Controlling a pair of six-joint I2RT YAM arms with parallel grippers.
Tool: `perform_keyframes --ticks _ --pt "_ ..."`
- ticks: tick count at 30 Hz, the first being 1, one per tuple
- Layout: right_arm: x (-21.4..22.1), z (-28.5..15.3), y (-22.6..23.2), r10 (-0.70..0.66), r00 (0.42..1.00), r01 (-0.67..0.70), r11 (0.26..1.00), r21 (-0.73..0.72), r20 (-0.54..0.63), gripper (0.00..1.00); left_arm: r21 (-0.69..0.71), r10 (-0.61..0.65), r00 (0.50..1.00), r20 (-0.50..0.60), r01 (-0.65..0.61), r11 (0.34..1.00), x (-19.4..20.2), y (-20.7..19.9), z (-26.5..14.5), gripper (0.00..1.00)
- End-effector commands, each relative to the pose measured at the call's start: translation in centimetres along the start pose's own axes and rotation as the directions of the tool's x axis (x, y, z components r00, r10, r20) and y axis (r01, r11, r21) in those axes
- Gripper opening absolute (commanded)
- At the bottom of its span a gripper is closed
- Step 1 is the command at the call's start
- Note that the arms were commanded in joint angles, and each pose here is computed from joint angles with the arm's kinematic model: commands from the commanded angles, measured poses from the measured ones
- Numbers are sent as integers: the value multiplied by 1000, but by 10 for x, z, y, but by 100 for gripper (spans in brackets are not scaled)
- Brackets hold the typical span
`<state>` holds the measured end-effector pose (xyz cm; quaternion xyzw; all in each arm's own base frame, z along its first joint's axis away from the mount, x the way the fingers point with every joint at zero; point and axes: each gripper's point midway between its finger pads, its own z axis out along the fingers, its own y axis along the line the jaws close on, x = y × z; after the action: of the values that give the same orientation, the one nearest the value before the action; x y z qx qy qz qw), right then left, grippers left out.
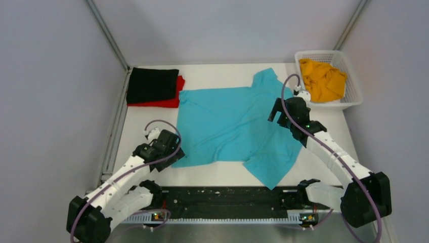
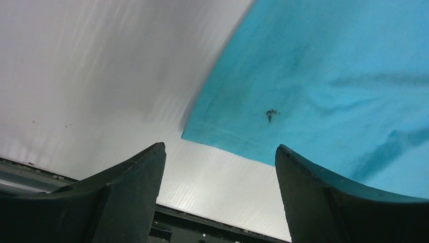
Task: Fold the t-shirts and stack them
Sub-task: Grab the side of the flattened tshirt closest away from the robot with both arms
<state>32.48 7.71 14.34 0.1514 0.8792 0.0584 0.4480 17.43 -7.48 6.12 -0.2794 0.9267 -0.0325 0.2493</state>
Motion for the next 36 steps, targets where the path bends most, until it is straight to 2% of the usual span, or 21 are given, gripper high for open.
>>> perform_keyframes --ticks 1,6,8,12,16,22,24,26,27,32,36 --pt "-15 -13 -2 29 997 -28 1000 -9 71 99 10 -98 995 -18 99 995 14 6 6 81" --pt "-8 -11 -7 13 998 -13 1000 12 54 99 13 -121 992 -31 122 992 20 5 18 73" --pt "-7 -10 -5 5 999 -5 1000 2 47 99 7 -129 991 -35 129 992 22 2 24 66" --pt "-5 -9 -5 1 999 -1 1000 1 41 99 -71 -139 990 -9 138 988 21 11 36 60" --pt "-5 -9 -6 -2 999 1 1000 2 43 99 -120 -124 992 0 123 985 17 14 40 49" --pt "-3 -9 -5 -6 1000 6 1000 0 30 99 -140 -110 994 26 112 984 13 16 46 43" --pt "-2 -10 -6 -7 1000 7 1000 2 27 99 -134 -102 994 24 105 985 13 13 48 34" --pt "-1 -10 -7 -6 1000 6 1000 3 22 99 -117 -100 995 17 101 988 14 9 51 10" --pt "1 -10 -7 -6 1000 6 1000 3 15 99 -100 -105 994 15 106 989 14 5 52 1" --pt "10 -18 -5 -39 999 38 999 -28 -30 99 -50 -93 996 11 93 994 16 0 55 0" --pt "25 -31 7 -99 990 90 992 -91 -97 98 -27 -83 995 56 85 996 7 0 47 0"
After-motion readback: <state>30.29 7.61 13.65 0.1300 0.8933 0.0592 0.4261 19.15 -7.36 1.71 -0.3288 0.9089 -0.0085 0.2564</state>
